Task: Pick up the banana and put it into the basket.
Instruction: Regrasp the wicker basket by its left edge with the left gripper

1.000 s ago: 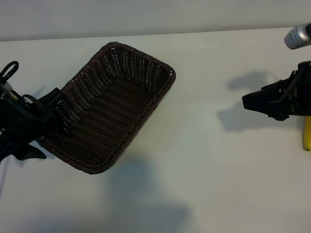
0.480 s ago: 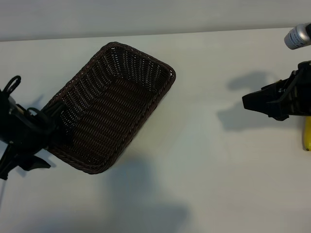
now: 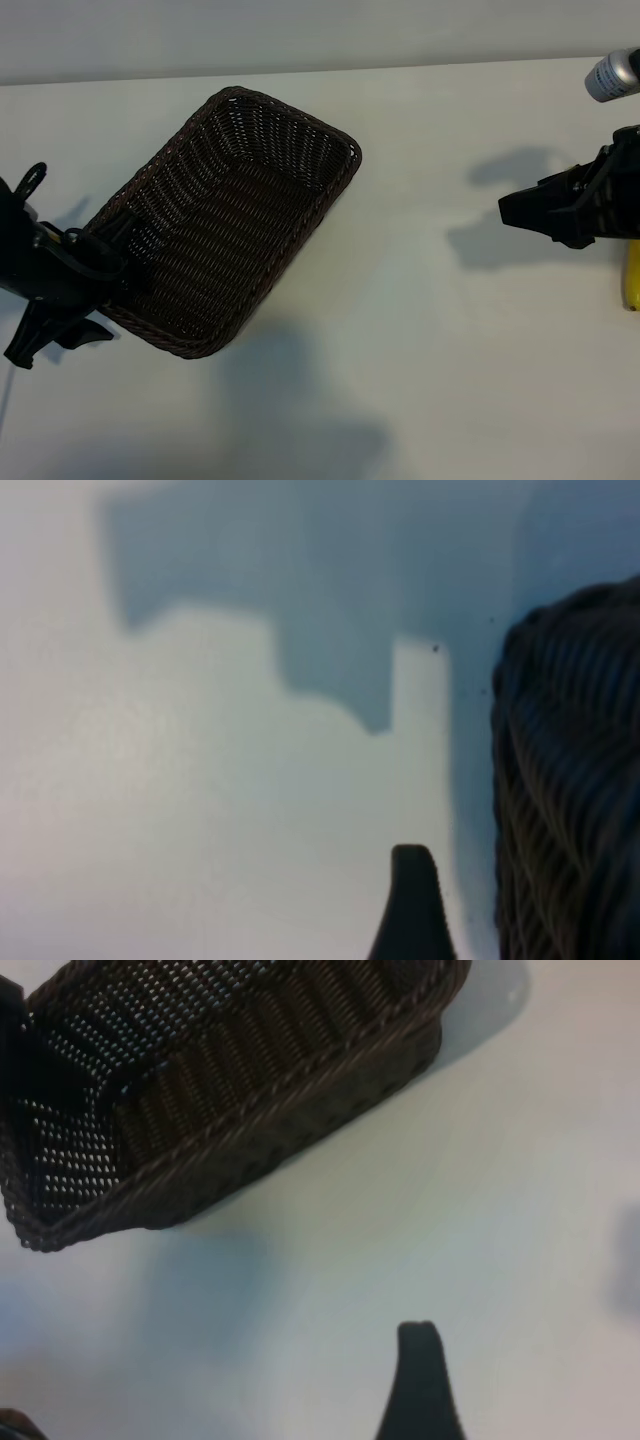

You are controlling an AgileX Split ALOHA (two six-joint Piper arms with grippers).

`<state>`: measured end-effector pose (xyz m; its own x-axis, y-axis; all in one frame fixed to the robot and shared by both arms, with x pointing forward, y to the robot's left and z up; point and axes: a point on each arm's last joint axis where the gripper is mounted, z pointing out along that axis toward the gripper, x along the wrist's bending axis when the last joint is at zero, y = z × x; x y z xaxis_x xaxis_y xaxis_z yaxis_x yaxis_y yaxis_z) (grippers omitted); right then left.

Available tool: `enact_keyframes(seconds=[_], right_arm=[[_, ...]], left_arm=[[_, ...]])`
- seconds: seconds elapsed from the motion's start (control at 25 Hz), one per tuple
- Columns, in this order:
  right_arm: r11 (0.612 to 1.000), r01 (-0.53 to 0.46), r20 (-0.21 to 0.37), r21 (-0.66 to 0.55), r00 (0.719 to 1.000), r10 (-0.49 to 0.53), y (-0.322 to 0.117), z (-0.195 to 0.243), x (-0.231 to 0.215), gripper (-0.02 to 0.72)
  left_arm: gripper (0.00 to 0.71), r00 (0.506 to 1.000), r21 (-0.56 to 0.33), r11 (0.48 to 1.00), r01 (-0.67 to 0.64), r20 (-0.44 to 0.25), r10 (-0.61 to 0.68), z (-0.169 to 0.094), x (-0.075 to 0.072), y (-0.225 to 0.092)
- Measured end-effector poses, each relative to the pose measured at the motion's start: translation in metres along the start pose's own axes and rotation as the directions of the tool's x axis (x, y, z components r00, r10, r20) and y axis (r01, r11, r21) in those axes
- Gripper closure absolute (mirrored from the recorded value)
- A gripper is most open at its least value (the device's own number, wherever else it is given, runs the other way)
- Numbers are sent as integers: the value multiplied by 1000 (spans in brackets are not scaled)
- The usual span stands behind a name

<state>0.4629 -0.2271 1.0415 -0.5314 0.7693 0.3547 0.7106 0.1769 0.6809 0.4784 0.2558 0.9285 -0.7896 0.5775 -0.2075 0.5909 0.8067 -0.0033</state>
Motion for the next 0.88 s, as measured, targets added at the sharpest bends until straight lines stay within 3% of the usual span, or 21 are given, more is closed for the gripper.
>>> enact_keyframes(seconds=[0.24, 0.4, 0.6, 0.88], right_arm=[[1000, 0, 0, 0, 1000, 0, 0, 0, 0, 167], [1000, 0, 0, 0, 1000, 0, 0, 0, 0, 167], [1000, 1, 0, 1, 1000, -1, 0, 0, 0, 167], [1000, 1, 0, 1, 1000, -1, 0, 0, 0, 167]], left_arm=[[185, 1000, 4, 1000, 2, -11, -2, 5, 0, 1], [321, 1000, 0, 1000, 2, -6, -2, 6, 0, 1], [540, 1000, -3, 1000, 8, 2, -8, 6, -1, 1], [540, 1000, -4, 1000, 11, 7, -11, 6, -1, 1]])
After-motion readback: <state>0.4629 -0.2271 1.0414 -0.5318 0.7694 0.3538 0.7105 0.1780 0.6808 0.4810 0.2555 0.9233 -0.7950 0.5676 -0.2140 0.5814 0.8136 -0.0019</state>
